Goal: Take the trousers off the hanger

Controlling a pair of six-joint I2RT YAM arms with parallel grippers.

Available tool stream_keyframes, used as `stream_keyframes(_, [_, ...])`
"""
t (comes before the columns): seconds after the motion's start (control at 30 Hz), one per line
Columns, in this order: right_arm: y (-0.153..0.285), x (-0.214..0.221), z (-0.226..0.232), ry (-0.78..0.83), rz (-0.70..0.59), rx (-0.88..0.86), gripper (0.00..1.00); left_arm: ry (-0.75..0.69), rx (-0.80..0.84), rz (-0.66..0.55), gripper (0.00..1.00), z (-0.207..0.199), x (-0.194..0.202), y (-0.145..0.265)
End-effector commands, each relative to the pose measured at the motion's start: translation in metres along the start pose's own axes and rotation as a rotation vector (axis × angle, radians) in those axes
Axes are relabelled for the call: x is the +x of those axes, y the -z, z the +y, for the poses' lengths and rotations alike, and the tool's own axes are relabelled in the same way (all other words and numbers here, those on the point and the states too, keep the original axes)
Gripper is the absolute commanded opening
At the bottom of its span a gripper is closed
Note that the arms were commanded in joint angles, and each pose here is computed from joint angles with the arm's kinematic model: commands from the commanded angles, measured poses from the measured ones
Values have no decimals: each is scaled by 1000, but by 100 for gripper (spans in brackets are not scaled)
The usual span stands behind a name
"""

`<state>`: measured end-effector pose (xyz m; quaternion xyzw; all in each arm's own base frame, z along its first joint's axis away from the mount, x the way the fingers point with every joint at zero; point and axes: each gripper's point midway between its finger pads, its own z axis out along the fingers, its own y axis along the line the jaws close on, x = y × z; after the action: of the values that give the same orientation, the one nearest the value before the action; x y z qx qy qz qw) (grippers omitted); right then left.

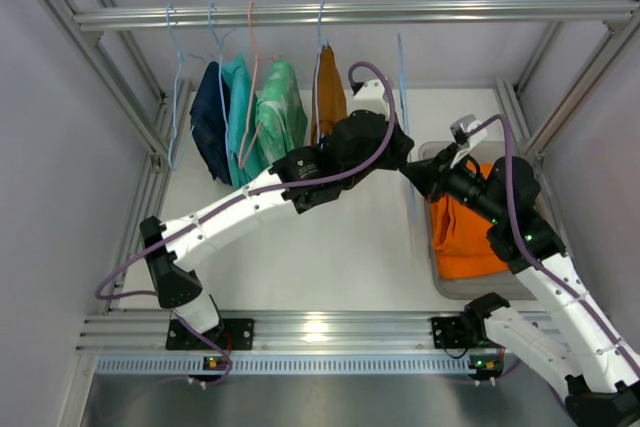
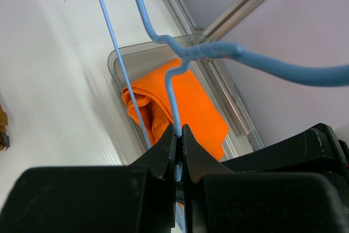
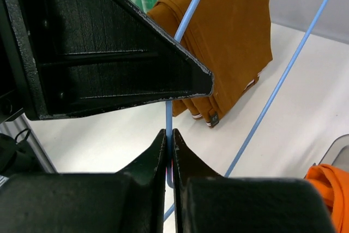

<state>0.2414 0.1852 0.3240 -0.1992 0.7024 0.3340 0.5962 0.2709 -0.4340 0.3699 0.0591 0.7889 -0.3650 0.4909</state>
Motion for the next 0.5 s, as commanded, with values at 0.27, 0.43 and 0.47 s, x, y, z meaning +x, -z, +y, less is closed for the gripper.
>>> stream_keyframes(0.27, [27, -54, 8, 2, -177, 51, 0, -77, 127, -74, 75, -27, -25, 17])
stream_keyframes(0.43, [33, -51, 6, -43, -178, 79, 0, -142, 179, -127, 99, -29, -51, 32])
stream_keyframes(0.47, [34, -51, 4, -51, -178, 92, 0, -143, 182, -139, 99, -27, -58, 34])
